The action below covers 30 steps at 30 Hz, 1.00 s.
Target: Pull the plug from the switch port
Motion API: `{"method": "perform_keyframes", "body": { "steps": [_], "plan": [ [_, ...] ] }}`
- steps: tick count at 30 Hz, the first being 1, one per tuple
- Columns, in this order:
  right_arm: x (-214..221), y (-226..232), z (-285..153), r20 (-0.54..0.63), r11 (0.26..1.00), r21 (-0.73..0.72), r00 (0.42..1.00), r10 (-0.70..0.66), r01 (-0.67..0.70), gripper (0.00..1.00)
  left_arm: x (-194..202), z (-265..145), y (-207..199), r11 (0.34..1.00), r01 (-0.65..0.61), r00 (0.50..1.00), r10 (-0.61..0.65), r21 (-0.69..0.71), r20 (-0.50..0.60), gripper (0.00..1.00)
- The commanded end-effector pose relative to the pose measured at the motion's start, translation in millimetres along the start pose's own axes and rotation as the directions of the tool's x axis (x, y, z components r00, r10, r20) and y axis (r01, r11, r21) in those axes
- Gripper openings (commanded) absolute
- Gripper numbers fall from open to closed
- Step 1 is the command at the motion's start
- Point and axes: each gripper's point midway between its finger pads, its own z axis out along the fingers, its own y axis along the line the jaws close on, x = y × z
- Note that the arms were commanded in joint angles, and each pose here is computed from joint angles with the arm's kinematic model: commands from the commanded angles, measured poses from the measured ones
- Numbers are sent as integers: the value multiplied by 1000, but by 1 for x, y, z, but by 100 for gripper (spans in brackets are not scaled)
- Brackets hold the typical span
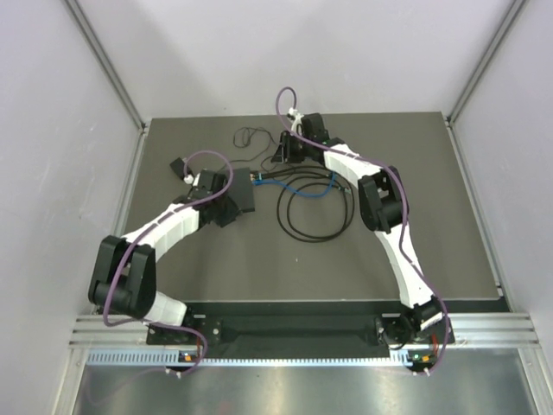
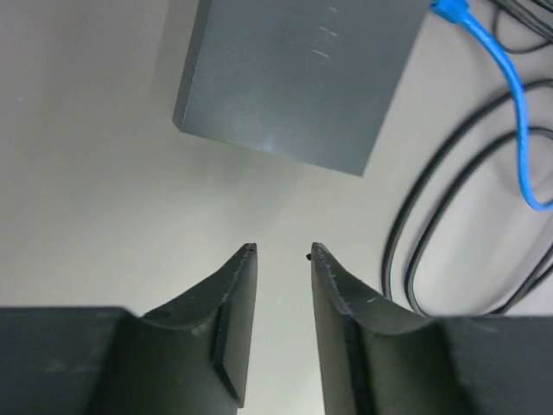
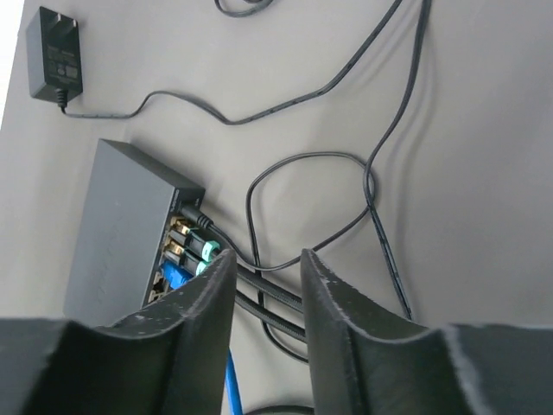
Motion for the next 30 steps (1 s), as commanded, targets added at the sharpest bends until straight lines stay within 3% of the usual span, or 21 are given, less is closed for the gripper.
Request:
{"method": "perform_keyframes", "body": {
  "steps": [1, 17, 22, 24, 28, 30],
  "plan": [
    [-8, 19, 5, 19, 997, -72, 1000, -14, 15, 34, -5, 13, -10, 999, 47, 998, -48, 27, 29, 35],
    [54, -4, -12, -166, 1000, 6, 986, -15, 16, 29, 4, 57, 21, 989, 30, 1000, -30, -144, -1, 34],
    [65, 7, -31, -206, 1000, -10, 978, -13, 11, 22, -17, 59, 34, 973, 10, 999, 1, -231, 49, 36],
    [95, 2, -41, -243, 1000, 6, 970, 24, -24, 22, -29, 64, 40, 968, 7, 999, 6, -252, 52, 36],
    [124, 17, -61, -264, 999, -8, 964, 41, -45, 22, -45, 75, 51, 963, 6, 1000, 0, -270, 21, 36],
    [137, 39, -75, -271, 998, -31, 962, 37, -47, 16, -54, 80, 52, 963, -32, 999, 34, -267, 0, 36]
  ]
}}
